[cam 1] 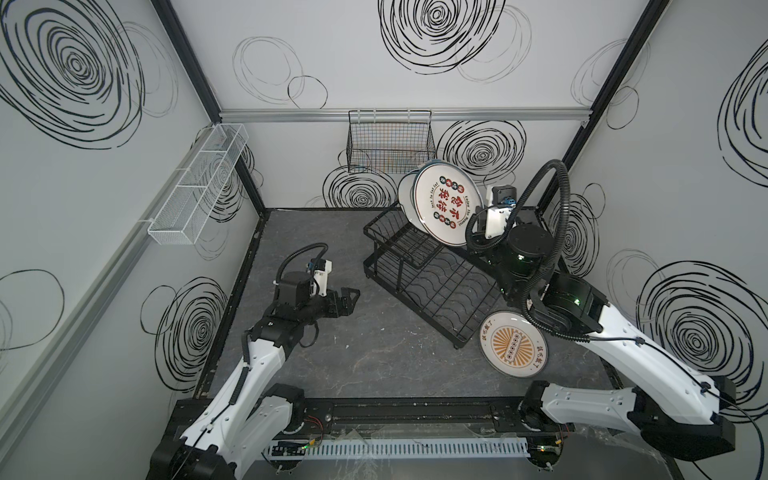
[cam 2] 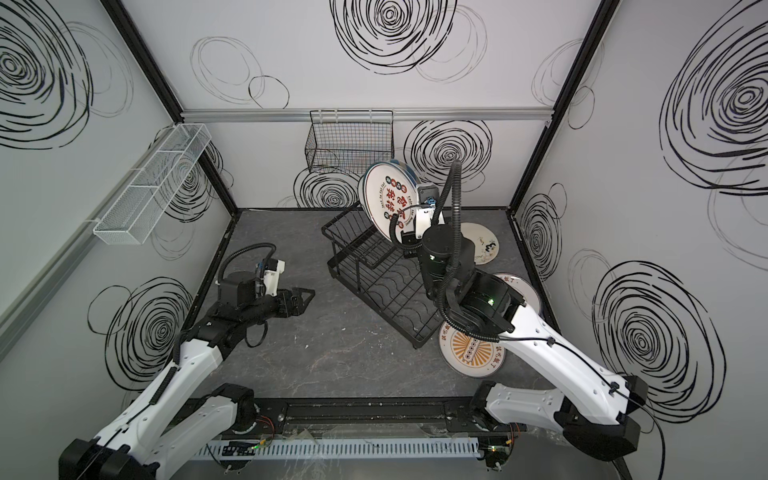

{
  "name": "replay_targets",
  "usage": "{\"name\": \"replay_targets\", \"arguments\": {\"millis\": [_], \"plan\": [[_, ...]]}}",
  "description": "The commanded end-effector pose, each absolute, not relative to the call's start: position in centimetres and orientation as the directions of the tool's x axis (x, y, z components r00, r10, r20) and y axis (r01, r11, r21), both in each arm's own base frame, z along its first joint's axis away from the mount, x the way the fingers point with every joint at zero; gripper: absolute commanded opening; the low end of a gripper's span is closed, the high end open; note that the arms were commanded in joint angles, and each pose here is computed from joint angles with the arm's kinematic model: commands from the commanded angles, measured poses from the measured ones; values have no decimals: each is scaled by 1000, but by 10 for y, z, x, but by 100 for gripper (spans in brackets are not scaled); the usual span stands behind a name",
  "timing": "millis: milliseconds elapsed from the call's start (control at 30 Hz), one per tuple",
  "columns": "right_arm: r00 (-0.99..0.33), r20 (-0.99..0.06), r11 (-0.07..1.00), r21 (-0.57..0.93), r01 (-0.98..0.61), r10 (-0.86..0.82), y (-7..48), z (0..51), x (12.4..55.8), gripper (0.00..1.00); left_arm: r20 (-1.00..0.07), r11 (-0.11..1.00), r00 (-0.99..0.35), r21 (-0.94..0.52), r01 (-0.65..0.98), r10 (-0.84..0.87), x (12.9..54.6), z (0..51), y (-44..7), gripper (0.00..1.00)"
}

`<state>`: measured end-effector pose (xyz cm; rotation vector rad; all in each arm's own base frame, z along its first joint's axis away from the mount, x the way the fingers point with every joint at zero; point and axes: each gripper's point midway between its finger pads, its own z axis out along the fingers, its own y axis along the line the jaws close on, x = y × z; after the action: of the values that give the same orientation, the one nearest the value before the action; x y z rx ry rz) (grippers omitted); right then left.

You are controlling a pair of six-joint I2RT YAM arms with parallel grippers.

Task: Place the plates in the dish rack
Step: 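Carry the upright red-lettered plate to the rack with the right gripper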

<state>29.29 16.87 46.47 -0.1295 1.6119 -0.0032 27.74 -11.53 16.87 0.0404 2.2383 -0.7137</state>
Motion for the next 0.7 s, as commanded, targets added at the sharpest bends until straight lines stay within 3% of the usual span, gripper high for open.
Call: {"name": "replay_targets", "arguments": {"millis": [0,300,667], "plan": [[69,-996,998,-57,-4,-57,147,494,297,0,-713,852,-677,-459,253,-183,278,174,-113,96],[56,-998,996,-44,-78,-39,140,465,331,0,-710,860,-679,-453,235,-188,280,170,-110,96],[96,-993,989,-83,-123,-72,148,457,339,0,-708,867,-682,-444,226,-185,282,168,-108,96]]}}
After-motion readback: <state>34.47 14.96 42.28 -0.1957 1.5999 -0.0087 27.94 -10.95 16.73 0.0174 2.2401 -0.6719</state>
